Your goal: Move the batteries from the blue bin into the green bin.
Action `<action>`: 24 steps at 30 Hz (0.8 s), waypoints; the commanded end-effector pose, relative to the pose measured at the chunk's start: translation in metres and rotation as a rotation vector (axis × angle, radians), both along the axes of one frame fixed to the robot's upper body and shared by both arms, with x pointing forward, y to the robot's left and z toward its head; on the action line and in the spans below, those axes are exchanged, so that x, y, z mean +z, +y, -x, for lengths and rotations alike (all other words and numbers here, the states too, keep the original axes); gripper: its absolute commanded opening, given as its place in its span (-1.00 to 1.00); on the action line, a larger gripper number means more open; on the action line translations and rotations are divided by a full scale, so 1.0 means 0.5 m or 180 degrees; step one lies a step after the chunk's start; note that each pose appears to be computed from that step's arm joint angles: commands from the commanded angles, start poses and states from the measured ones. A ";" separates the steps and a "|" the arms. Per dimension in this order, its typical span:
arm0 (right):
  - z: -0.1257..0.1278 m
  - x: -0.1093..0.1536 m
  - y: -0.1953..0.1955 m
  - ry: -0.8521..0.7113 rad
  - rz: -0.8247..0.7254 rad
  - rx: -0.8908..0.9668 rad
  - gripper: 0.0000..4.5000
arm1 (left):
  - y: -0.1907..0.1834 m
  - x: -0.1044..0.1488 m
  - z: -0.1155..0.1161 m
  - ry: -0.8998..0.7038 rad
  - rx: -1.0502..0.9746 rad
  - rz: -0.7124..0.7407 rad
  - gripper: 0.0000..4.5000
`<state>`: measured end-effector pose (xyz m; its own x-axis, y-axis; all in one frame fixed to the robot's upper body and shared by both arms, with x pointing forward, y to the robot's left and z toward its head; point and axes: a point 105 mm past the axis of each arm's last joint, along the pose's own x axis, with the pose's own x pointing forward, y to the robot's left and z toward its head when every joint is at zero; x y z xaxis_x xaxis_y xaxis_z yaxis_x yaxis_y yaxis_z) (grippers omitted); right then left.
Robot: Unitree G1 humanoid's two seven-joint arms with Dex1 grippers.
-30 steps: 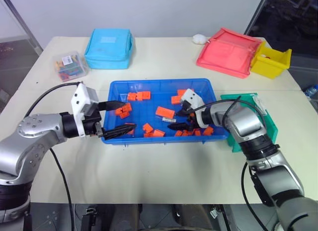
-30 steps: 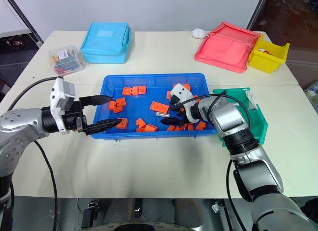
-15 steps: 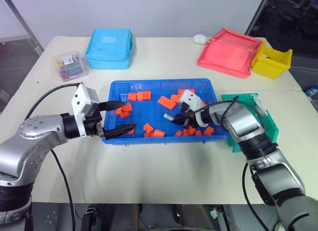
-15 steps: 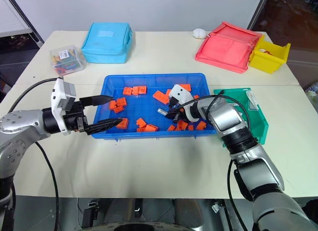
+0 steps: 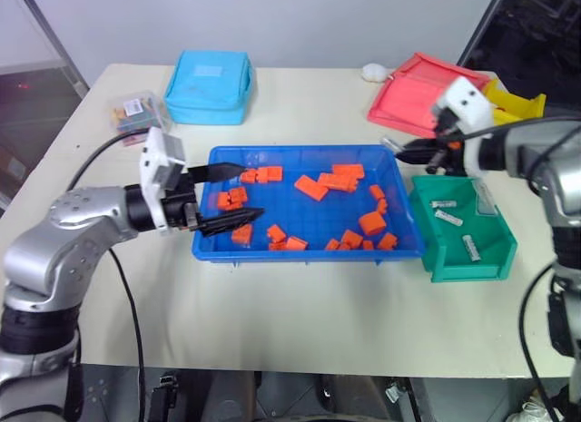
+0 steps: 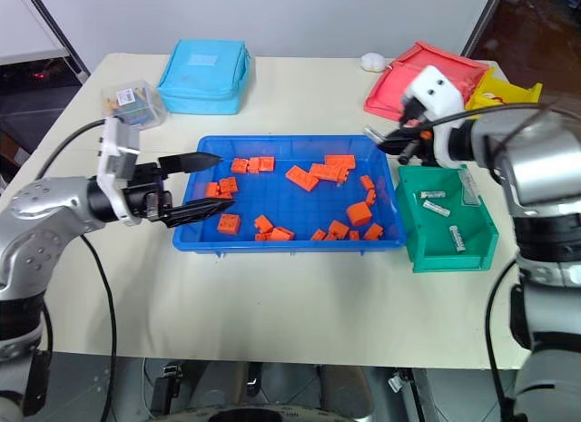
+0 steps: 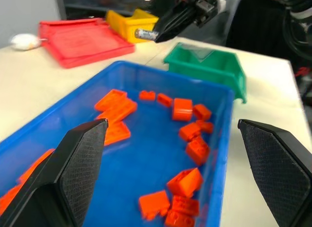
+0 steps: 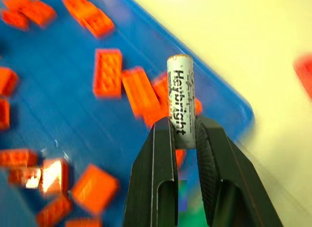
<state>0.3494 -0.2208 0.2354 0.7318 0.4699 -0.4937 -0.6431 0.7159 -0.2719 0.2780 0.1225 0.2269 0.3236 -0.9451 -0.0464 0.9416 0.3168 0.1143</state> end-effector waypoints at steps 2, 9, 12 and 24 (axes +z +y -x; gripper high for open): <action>0.053 0.040 -0.060 -0.0123 0.0075 -0.0283 -0.99 | -0.024 0.011 0.007 -0.0063 -0.0315 -0.0009 1.00; 0.111 -0.015 -0.110 0.0235 0.0191 -0.0442 -0.99 | -0.025 0.009 -0.008 -0.0030 -0.0396 -0.0034 1.00; 0.106 -0.028 -0.120 0.0208 0.0142 -0.0538 -0.54 | -0.024 0.009 -0.010 -0.0033 -0.0396 -0.0035 1.00; 0.034 0.038 -0.240 -0.0583 -0.0120 -0.1490 0.98 | 0.101 0.083 -0.091 -0.0578 0.0887 0.0265 1.00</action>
<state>0.3327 -0.3154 0.2372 0.8960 0.1765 -0.4074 -0.3093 0.9064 -0.2877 0.3158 0.1473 0.2444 0.4591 -0.8880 0.0260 0.8743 0.4568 0.1641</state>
